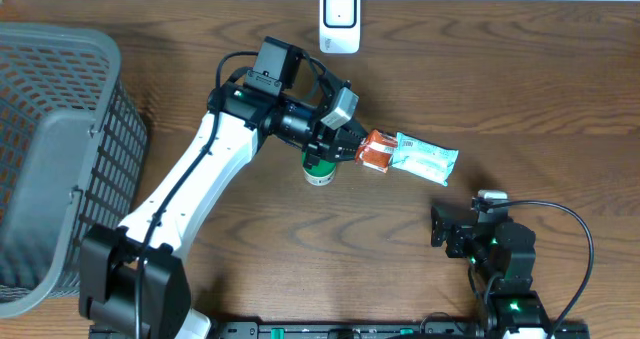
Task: Scan the item barcode
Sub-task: 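Raise the bar with the left gripper toward the white scanner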
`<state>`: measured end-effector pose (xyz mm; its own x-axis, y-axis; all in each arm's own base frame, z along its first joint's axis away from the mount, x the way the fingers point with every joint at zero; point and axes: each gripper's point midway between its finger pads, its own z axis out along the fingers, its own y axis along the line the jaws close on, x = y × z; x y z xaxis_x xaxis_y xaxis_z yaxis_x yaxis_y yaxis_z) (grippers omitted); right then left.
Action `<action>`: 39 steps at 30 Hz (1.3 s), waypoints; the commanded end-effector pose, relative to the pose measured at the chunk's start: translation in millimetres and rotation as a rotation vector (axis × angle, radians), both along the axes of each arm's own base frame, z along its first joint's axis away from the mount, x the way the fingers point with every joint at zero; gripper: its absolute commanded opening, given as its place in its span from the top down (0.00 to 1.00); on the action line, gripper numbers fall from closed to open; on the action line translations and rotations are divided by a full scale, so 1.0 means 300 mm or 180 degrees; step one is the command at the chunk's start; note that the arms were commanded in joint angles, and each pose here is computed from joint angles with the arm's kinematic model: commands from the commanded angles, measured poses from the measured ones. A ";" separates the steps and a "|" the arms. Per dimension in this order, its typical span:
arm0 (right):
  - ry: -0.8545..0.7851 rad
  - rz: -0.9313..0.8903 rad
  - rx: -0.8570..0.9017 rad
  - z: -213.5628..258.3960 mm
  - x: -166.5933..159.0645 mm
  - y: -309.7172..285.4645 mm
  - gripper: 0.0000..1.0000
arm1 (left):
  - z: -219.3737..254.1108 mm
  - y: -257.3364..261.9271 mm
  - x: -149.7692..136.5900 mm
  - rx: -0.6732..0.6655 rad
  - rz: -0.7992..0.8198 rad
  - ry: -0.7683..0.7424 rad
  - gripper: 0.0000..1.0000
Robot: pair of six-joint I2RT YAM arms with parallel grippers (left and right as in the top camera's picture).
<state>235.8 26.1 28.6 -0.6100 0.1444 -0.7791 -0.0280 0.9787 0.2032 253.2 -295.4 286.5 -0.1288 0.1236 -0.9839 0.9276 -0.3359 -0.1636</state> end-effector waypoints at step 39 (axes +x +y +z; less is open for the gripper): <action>0.0170 -0.0013 0.0021 -0.035 -0.025 0.002 0.01 | 0.062 0.230 0.173 -0.0032 0.0713 0.0246 0.93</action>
